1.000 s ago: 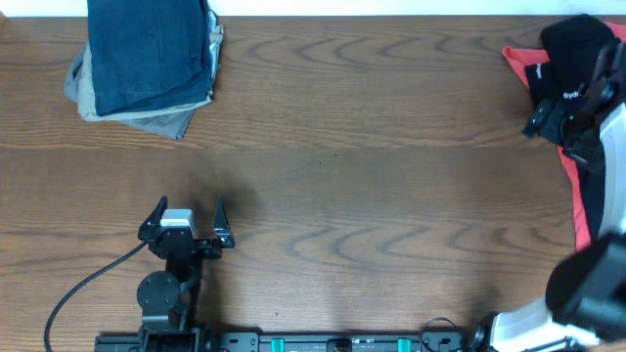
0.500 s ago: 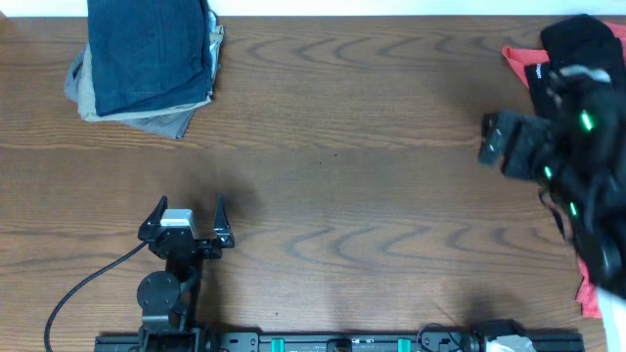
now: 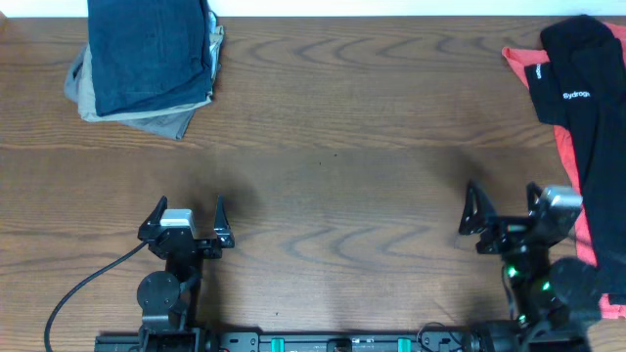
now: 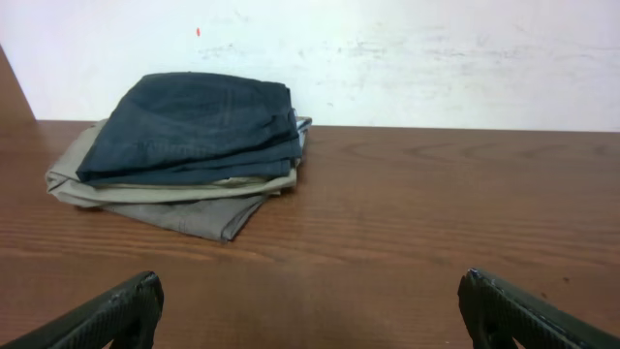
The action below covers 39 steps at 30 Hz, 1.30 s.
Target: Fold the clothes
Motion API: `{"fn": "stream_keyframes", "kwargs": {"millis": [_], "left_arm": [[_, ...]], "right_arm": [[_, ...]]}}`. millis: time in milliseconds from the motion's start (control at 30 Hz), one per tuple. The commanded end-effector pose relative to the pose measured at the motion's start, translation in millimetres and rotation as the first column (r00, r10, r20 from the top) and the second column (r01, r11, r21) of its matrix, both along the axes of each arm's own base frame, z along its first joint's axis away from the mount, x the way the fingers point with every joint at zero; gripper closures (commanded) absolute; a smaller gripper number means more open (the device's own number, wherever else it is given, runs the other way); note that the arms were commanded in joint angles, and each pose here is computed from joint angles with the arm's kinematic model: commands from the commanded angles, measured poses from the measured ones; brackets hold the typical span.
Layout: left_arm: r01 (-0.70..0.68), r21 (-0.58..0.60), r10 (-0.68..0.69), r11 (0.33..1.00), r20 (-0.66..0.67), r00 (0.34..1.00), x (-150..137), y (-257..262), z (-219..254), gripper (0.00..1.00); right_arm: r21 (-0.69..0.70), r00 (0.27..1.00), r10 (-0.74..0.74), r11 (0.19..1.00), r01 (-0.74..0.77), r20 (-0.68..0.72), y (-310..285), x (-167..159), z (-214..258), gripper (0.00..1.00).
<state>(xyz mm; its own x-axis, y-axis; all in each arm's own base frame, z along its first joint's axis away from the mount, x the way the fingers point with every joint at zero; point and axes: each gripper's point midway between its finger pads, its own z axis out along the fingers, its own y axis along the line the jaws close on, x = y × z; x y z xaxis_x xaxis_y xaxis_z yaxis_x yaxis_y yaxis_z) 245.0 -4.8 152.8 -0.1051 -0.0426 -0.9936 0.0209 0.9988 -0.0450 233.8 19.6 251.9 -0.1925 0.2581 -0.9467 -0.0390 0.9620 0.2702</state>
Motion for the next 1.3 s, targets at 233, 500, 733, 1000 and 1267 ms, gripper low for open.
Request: {"fn": "stream_keyframes", "kwargs": {"millis": [233,500,733,1000,1267], "left_arm": [[0.007,0.005,-0.006,1.000,-0.044,0.999,-0.9,-0.6,-14.6,0.02],[0.007,0.005,-0.006,1.000,-0.044,0.999,-0.9,-0.6,-14.6,0.02],[0.007,0.005,-0.006,1.000,-0.044,0.999,-0.9,-0.6,-14.6,0.02],[0.007,0.005,-0.006,1.000,-0.044,0.999,-0.9,-0.6,-14.6,0.02],[0.007,0.005,-0.006,1.000,-0.044,0.999,-0.9,-0.6,-14.6,0.02]], "right_arm": [[0.002,0.987,0.011,1.000,-0.012,0.161,1.6,2.8,-41.4,0.01],[-0.008,0.974,0.013,1.000,-0.011,0.227,2.0,9.6,-56.4,0.01],[-0.102,0.976,0.030,0.995,-0.008,0.214,2.2,11.9,-69.5,0.01],[-0.183,0.992,0.038,0.983,-0.016,0.117,0.8,11.5,-94.7,0.01],[-0.183,0.992,0.038,0.983,-0.016,0.118,0.8,11.6,-94.6,0.01]]}}
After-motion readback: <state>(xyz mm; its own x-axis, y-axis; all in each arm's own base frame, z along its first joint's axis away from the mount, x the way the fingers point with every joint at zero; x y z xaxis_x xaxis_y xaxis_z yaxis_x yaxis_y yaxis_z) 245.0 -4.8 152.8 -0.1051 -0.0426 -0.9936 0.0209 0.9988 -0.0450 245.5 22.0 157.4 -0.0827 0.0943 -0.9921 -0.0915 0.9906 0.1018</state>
